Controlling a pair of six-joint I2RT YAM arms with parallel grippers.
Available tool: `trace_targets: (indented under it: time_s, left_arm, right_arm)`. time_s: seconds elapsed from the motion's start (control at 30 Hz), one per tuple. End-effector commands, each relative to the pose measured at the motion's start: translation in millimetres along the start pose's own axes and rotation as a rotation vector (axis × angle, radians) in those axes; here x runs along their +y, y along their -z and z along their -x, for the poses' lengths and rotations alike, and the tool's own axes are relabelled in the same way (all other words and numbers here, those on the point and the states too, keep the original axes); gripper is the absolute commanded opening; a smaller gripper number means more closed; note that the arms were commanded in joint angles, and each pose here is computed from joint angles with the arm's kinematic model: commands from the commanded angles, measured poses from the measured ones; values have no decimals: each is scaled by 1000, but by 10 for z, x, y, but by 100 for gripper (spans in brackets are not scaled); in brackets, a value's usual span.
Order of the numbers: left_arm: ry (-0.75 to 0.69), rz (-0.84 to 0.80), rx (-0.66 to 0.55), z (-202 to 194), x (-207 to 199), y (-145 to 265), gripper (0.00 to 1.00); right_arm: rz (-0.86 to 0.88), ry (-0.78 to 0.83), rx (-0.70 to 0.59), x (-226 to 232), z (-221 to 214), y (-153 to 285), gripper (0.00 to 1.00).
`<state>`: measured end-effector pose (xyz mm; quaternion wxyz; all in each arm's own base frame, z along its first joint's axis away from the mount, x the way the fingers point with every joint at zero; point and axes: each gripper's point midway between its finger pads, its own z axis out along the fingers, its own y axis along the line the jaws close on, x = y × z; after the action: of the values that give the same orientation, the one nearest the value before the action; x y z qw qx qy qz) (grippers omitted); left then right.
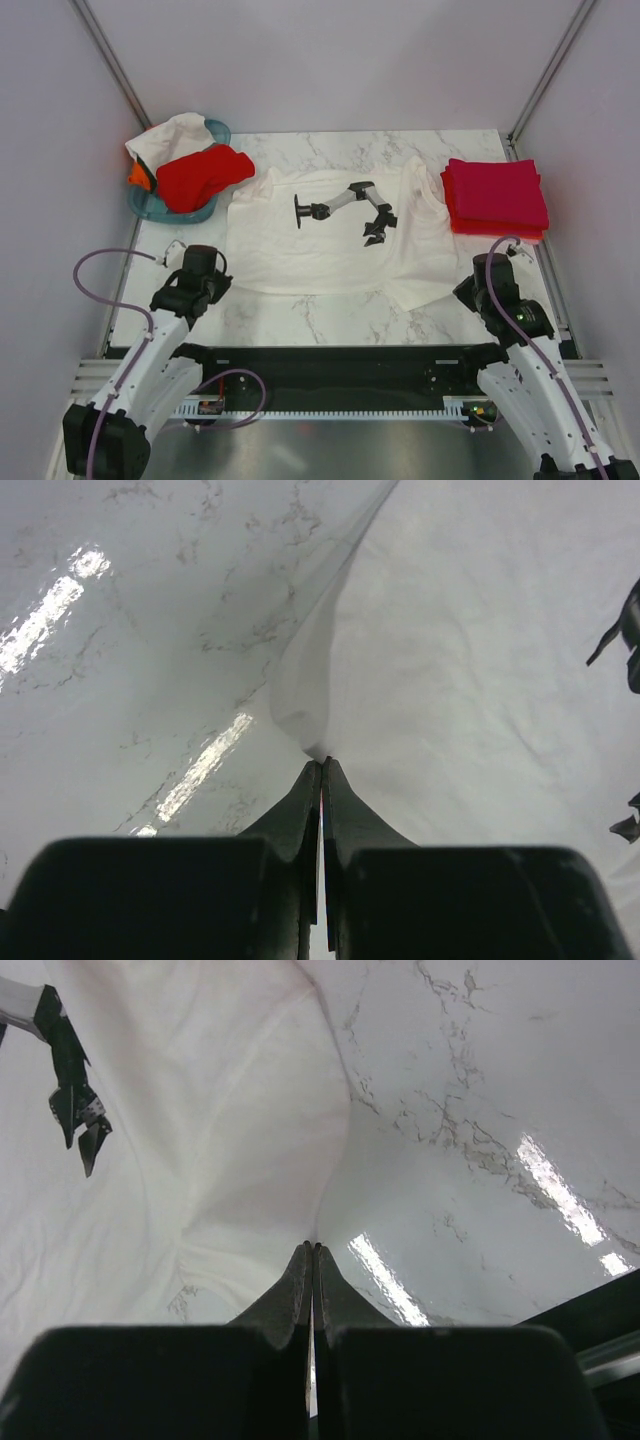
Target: Fold and stack the t-shirts
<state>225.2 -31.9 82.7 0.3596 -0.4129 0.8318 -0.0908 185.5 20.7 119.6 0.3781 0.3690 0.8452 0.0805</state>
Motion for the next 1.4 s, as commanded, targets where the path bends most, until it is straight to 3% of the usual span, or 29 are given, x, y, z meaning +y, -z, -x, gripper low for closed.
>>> trace_targets:
  time_s: [0.0,0.1,0.37,0.53,0.9,0.97,1.1,1.23,1.37]
  left_arm:
    - [-24,43,-20,68,34,-37,4]
    - [-17,47,-17,75,1,-75,4]
    - [-14,40,-44,263,-195,-147,4]
    - [6,54,-24,355,-219,-204,2]
    - [39,14,61,2,-30,-316,2]
    - [41,4,52,13,-47,-334,2]
    - [44,-25,73,-2,-149,-384,2]
    - [38,-74,79,88,-385,-412,2]
    - [29,-161,50,396,-898,-452,2]
  right_arm:
    - [-4,26,-20,58,67,-94,0]
    - [-25,35,-14,80,85,-141,0]
    - [-77,28,-197,185,630,16,0]
    - [-80,41,-143,157,495,-50,0]
    - [-31,-9,-265,111,661,106,0]
    - [-54,8,-241,83,597,15,0]
    - [-86,84,-73,121,267,-305,0]
    - [32,88,-101,507,409,-414,0]
    - [164,63,-176,1087,795,-389,0]
